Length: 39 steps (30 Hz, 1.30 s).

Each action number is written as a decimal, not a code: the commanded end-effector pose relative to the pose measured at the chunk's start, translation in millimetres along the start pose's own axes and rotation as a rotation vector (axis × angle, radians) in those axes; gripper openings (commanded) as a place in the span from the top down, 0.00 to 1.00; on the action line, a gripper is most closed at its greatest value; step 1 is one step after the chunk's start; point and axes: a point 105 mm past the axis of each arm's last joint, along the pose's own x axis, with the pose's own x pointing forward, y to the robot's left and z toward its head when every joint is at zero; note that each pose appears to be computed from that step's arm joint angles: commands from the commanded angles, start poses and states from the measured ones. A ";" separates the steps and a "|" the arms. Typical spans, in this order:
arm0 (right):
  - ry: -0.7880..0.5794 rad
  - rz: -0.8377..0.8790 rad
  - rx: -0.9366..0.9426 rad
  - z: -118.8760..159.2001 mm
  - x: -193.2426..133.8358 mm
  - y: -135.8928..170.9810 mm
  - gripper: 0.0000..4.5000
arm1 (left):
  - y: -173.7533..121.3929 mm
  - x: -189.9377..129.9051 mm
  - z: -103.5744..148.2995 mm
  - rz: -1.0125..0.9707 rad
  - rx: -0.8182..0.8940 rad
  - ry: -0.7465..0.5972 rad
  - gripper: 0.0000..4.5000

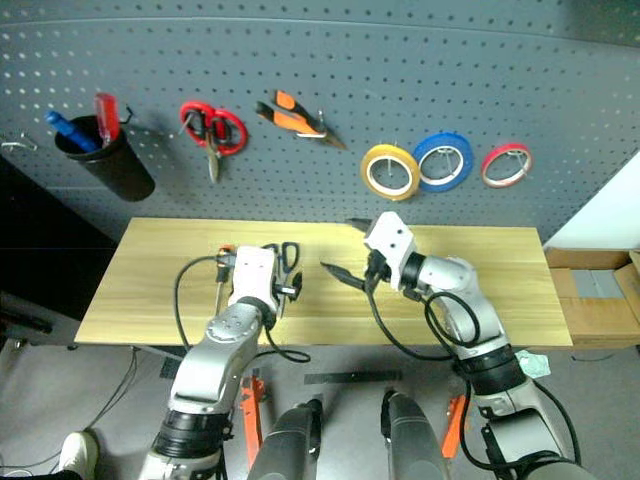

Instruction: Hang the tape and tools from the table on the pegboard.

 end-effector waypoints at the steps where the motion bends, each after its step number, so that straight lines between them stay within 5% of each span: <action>1: -0.047 0.103 -0.033 12.3 -1.2 16.3 0.00 | 8.6 4.2 -16.1 0.094 -0.013 0.073 0.00; 8: -0.068 0.270 -0.008 18.5 -7.2 39.0 0.00 | 8.1 21.5 -30.6 0.175 0.000 0.173 0.00; 27: -0.003 0.302 -0.083 3.0 -4.6 37.2 0.00 | 4.1 32.3 -62.5 0.162 -0.075 0.332 0.00; 30: -0.006 0.297 -0.071 3.7 -4.1 36.8 0.00 | 3.7 33.8 -60.0 0.160 -0.074 0.330 0.11; 39: -0.008 0.275 -0.064 5.3 -1.5 29.1 0.00 | 3.7 32.0 -61.3 0.162 -0.087 0.328 0.79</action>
